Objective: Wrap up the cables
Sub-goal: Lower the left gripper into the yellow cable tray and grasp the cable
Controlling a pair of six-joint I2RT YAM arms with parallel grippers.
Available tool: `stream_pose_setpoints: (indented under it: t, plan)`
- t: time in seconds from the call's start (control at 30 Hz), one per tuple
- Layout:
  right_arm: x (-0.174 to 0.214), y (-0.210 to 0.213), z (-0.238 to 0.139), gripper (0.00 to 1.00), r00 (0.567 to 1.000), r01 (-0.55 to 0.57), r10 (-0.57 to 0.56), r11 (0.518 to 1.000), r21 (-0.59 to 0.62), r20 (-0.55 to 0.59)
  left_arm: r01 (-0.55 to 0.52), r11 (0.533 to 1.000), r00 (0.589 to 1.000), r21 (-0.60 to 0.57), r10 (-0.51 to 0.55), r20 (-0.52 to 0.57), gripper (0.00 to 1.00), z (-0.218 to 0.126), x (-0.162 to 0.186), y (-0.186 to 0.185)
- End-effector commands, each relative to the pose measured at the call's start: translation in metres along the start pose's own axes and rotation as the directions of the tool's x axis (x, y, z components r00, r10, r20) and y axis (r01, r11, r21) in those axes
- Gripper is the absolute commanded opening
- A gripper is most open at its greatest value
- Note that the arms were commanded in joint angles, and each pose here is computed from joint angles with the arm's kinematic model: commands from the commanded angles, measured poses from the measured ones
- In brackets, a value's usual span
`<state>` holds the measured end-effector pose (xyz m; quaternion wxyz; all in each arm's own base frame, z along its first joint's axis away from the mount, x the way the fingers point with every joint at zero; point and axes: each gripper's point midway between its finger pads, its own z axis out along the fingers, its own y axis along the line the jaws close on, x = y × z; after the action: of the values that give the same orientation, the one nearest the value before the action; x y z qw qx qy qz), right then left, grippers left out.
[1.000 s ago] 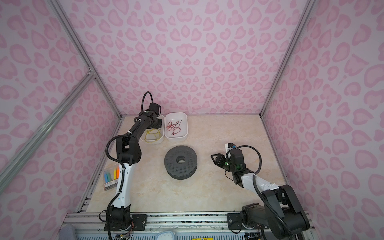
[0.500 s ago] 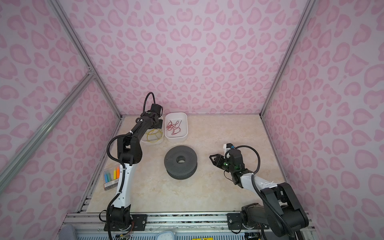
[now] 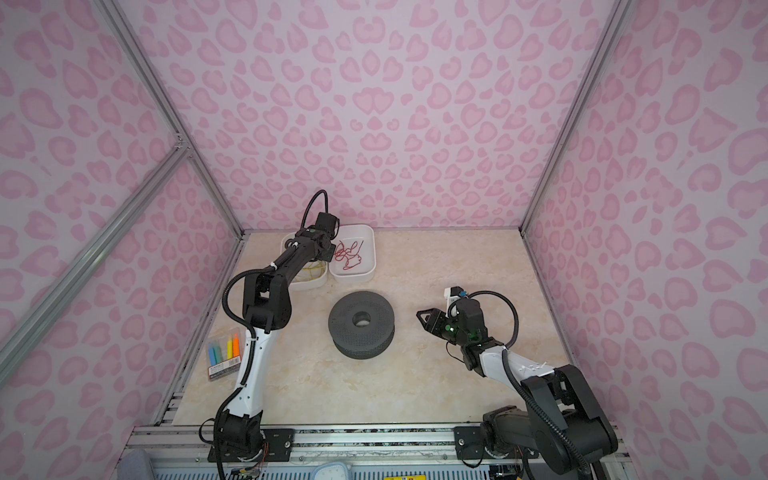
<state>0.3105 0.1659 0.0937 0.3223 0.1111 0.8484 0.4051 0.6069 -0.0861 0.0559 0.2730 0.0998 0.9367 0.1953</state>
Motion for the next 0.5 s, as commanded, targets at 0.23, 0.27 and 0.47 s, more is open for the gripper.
stream_pose_setpoints:
  t: [0.23, 0.27, 0.47]
  plan:
    - [0.000, 0.009, 0.001, 0.44, 1.000, 0.023, -0.023, 0.999, -0.027, 0.008, 0.181, 0.983, 0.894, 0.035, -0.180, 0.411, 0.03, -0.216, -0.098, 0.110]
    - [0.000, 0.009, 0.001, 0.44, 1.000, 0.024, -0.024, 0.999, -0.027, 0.008, 0.181, 0.982, 0.888, 0.046, -0.183, 0.421, 0.03, -0.221, -0.099, 0.110]
    - [0.000, 0.012, 0.001, 0.44, 1.000, 0.031, -0.031, 0.999, -0.032, 0.007, 0.179, 0.978, 0.836, 0.111, -0.210, 0.506, 0.03, -0.265, -0.106, 0.120]
